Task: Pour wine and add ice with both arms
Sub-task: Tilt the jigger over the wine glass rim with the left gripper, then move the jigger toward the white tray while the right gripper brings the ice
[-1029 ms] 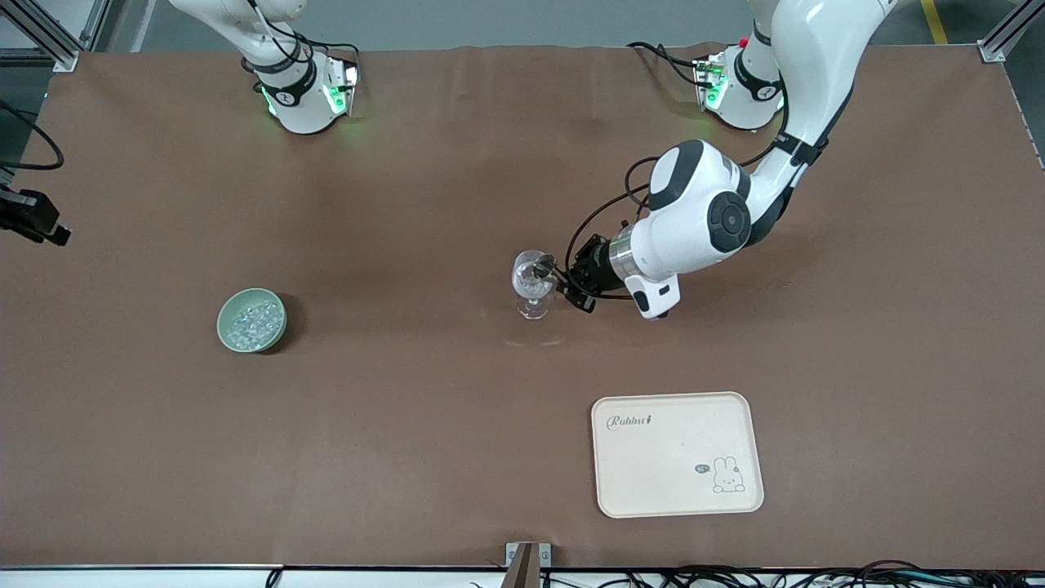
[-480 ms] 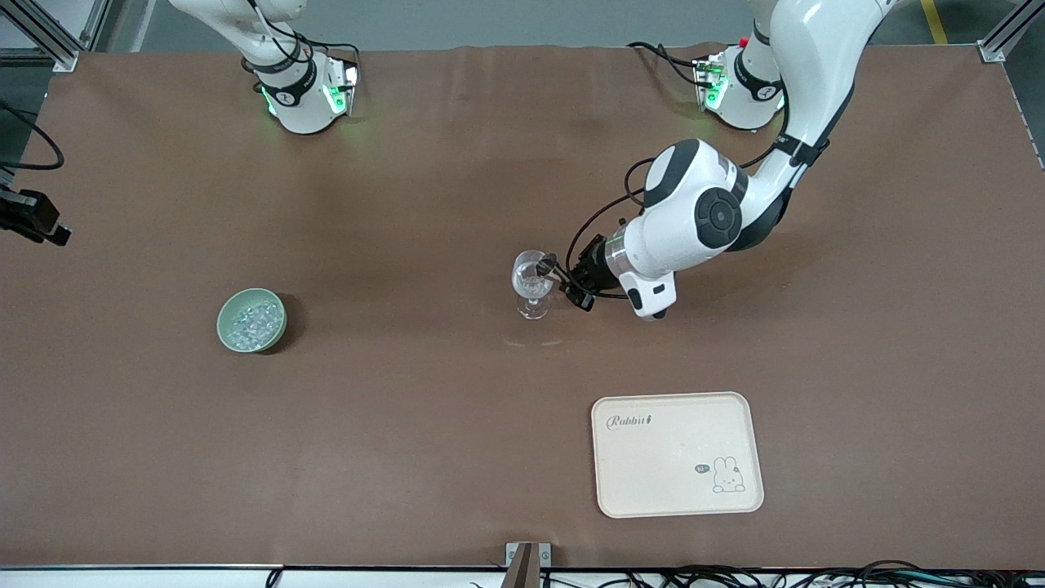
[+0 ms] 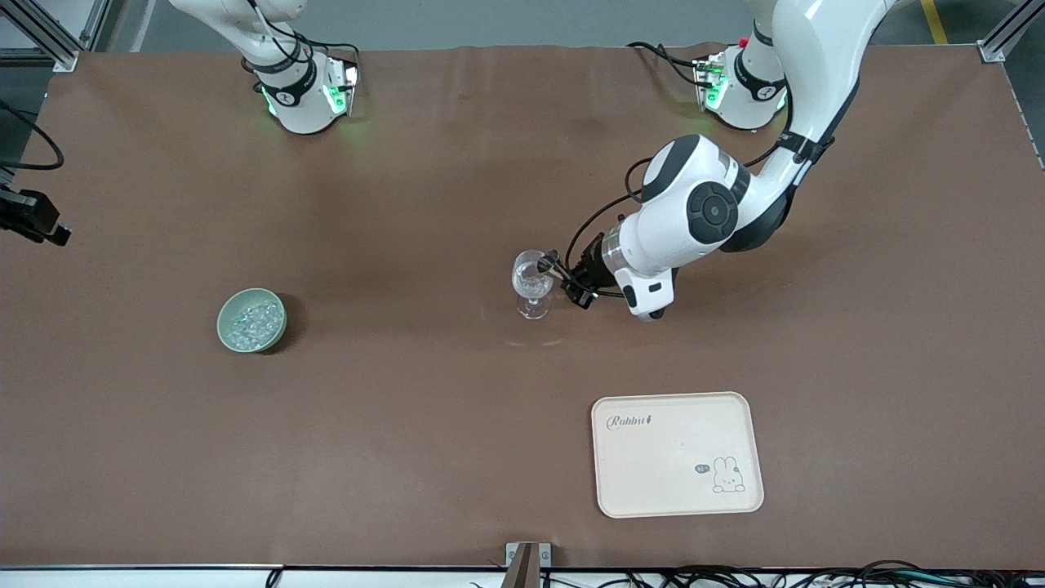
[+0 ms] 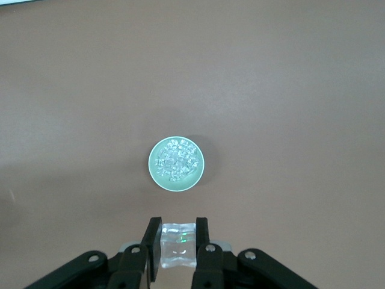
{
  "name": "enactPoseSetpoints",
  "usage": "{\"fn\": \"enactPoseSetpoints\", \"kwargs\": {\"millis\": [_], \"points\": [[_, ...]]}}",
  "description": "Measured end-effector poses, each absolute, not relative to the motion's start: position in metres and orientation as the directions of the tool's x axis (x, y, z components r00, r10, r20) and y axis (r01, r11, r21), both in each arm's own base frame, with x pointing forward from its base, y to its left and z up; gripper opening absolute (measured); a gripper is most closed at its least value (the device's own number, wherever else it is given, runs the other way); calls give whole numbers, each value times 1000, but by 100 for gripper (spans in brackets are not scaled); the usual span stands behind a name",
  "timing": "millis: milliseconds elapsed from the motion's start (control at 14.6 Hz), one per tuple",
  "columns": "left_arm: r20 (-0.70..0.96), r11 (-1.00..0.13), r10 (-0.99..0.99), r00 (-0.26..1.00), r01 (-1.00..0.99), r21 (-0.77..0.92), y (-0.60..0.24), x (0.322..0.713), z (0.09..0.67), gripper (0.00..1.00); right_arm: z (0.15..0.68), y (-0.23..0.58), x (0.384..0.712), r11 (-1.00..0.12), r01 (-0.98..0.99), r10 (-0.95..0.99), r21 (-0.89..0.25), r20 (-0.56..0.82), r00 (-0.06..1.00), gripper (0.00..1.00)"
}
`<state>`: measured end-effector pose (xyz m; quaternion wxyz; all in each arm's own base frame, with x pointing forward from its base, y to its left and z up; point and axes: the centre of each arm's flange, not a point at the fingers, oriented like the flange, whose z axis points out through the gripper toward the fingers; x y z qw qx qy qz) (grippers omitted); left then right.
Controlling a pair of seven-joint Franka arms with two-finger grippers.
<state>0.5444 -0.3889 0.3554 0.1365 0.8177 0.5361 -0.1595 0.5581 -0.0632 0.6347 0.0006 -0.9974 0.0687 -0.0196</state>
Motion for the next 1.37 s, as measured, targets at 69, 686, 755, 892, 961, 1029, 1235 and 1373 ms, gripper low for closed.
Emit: {"fn": "enactPoseSetpoints", "kwargs": {"millis": [69,686,755,892,961,1029,1235,1373], "points": [[-398,-391,836,378,919,53,-389,544,356,21,635,-63,558,-991,-137,-137,-4,39,990,26],[-328,-399,860,391,916,47,-394,540,358,21,635,-63,558,-991,-137,-137,-4,40,990,26],[-323,-396,863,388,917,45,-396,539,359,21,635,-63,558,-991,-137,-137,-4,40,990,26],[-324,-391,865,384,919,44,-397,539,360,21,635,-63,558,-991,-137,-137,-4,40,990,26],[-330,-383,867,374,923,40,-395,540,360,21,635,-63,558,-991,-137,-137,-4,40,990,26],[-344,-376,865,364,926,34,-394,541,361,21,635,-63,558,-991,-137,-137,-4,40,990,26],[-426,-394,829,362,919,15,-393,541,363,21,635,-63,558,-991,-137,-137,-4,40,990,26],[-502,-384,797,336,923,9,-382,549,367,21,635,-63,558,-991,-136,-136,-4,39,990,26]]}}
